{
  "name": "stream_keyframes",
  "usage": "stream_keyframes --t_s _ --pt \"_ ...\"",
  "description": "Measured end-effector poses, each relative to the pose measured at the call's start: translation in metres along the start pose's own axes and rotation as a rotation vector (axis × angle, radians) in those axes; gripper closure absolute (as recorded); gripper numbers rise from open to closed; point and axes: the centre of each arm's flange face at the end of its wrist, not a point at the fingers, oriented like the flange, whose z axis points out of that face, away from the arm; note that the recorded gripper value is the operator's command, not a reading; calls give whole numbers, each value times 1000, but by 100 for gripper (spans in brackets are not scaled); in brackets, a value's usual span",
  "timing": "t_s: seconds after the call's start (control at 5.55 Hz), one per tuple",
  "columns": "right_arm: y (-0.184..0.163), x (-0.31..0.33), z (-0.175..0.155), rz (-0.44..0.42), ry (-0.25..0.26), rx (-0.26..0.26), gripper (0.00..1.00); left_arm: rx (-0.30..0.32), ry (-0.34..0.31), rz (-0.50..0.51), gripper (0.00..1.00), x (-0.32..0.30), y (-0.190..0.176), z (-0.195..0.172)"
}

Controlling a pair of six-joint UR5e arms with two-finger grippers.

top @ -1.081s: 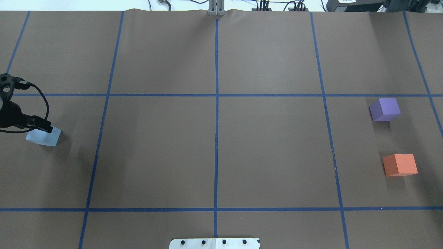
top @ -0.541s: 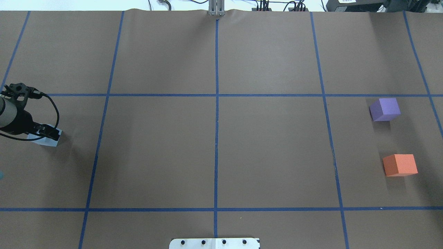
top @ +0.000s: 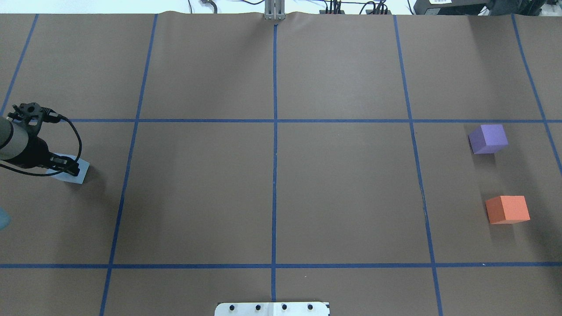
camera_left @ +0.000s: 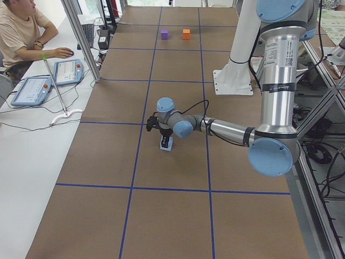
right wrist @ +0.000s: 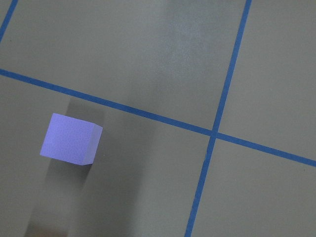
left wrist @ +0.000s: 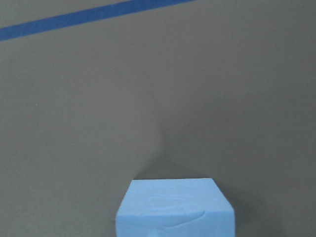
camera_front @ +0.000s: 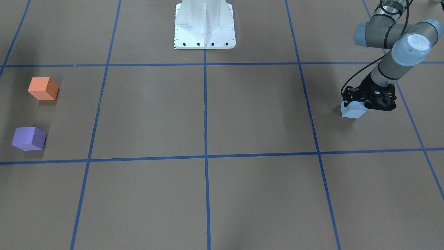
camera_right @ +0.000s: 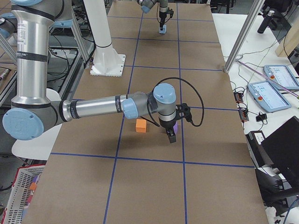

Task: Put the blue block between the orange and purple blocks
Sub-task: 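Carry the light blue cube with the left gripper to the table center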

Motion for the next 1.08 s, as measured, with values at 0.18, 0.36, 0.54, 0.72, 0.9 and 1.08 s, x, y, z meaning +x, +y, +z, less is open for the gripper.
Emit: stream_keyframes --t_s 0.18,0.36,0.54,0.72,0.9,1.08 --pt "0 0 0 0 -1 0 0 32 31 21 79 33 -25 -15" --pt "0 0 0 0 -1 0 0 43 46 16 78 82 -63 -34" --pt "0 0 0 0 0 0 0 23 54 -11 76 152 -99 -51" --pt "-1 0 0 0 0 1 0 -10 71 -47 76 235 -122 -56" --pt "-2 0 -1 0 0 2 0 -42 93 -97 74 321 -139 -49" --pt "-2 -1 -1 -1 -1 3 0 -58 89 -136 67 391 -149 -37"
